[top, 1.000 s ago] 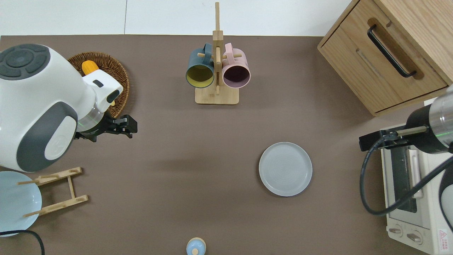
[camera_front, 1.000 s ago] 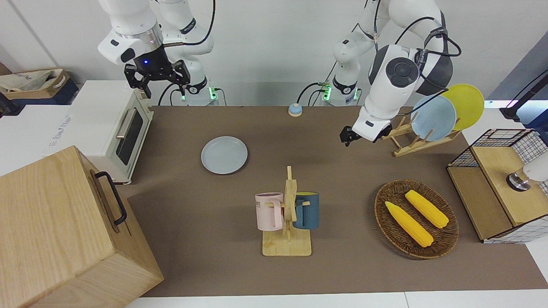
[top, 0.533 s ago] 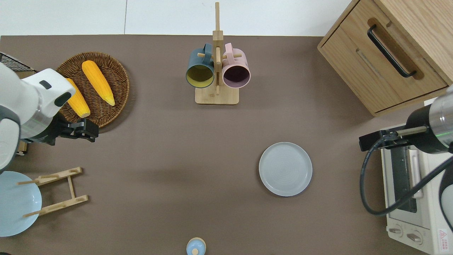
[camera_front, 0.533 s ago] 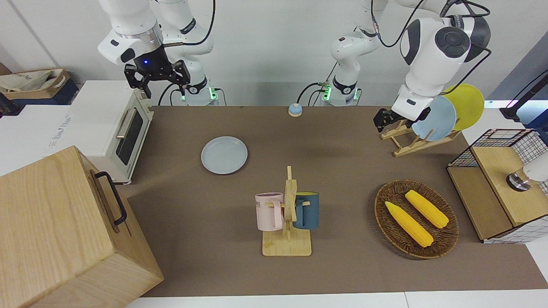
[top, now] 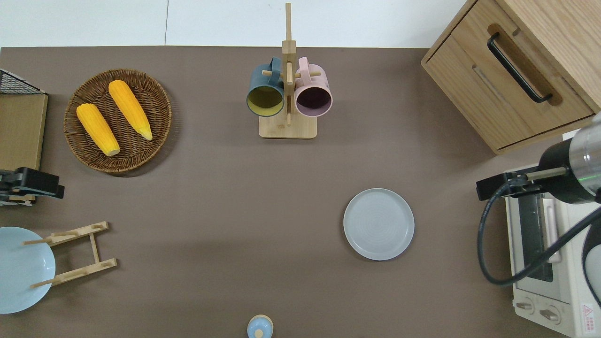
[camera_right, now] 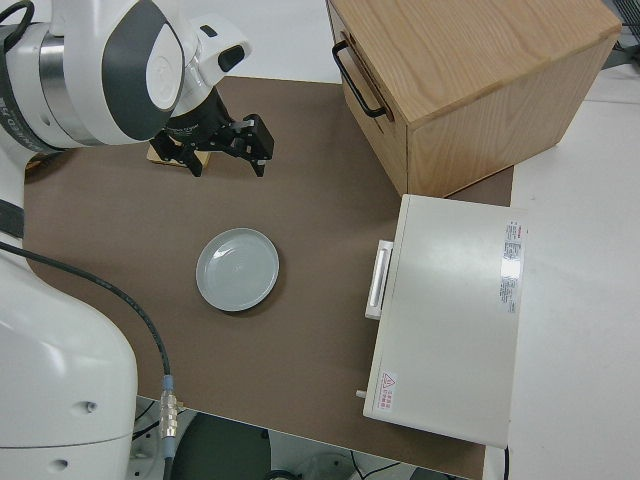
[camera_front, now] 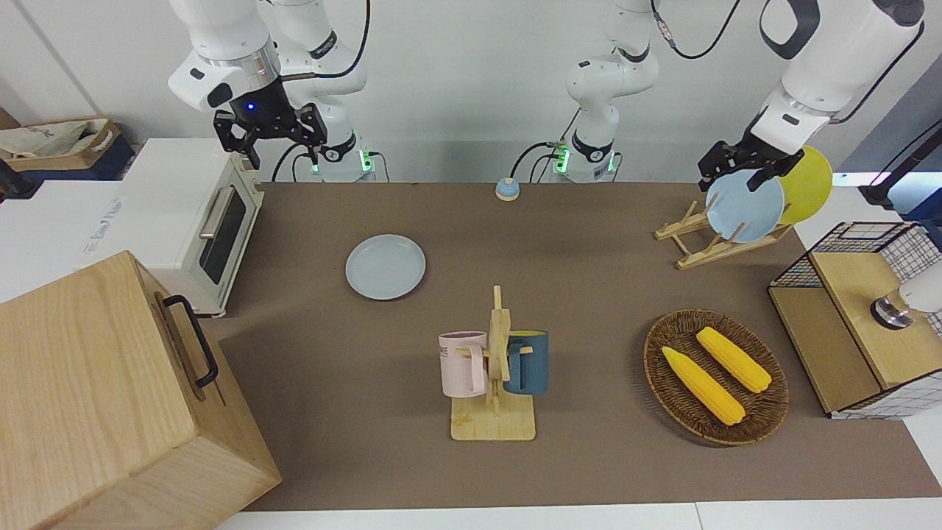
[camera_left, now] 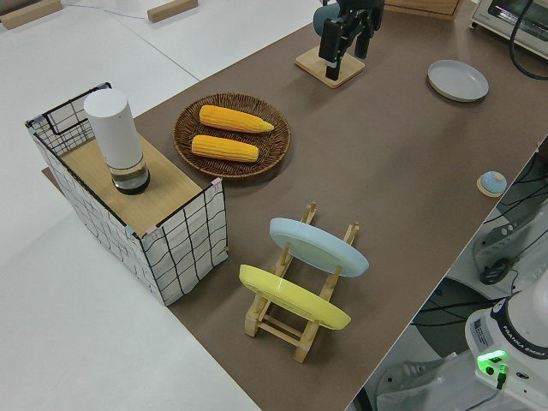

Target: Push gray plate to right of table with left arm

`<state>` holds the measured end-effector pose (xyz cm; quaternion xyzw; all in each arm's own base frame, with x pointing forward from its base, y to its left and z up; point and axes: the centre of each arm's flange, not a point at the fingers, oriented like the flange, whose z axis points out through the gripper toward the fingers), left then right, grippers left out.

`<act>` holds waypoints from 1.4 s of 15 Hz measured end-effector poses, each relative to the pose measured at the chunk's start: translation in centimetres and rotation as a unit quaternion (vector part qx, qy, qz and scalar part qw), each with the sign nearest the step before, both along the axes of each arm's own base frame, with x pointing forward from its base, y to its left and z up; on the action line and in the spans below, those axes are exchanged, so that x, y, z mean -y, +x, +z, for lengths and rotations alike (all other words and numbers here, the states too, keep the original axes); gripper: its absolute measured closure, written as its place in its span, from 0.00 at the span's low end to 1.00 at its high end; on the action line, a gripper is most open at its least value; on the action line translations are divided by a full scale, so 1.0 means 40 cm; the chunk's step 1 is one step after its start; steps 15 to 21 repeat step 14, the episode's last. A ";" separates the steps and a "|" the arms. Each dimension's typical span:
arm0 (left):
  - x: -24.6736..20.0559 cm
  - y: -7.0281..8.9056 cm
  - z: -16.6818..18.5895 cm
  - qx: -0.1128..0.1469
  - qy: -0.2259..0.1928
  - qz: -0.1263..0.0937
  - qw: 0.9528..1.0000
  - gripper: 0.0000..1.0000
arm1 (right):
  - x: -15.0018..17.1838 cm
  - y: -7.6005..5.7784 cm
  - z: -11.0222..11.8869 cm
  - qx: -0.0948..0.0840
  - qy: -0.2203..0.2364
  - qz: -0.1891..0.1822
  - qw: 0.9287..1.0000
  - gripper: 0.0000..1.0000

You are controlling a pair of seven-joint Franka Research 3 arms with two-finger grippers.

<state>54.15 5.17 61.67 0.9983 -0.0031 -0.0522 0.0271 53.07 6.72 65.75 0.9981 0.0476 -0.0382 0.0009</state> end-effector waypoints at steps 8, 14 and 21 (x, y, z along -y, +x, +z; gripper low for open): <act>0.009 -0.013 0.053 0.009 -0.011 -0.040 0.999 0.00 | 0.000 0.000 0.000 0.000 0.000 0.000 1.000 0.01; -0.001 -0.025 0.085 0.022 -0.010 -0.045 0.999 0.00 | 0.000 0.000 0.000 0.000 0.000 0.000 1.000 0.01; -0.001 -0.025 0.085 0.022 -0.010 -0.045 0.999 0.00 | 0.000 0.000 0.000 0.000 0.000 0.000 1.000 0.01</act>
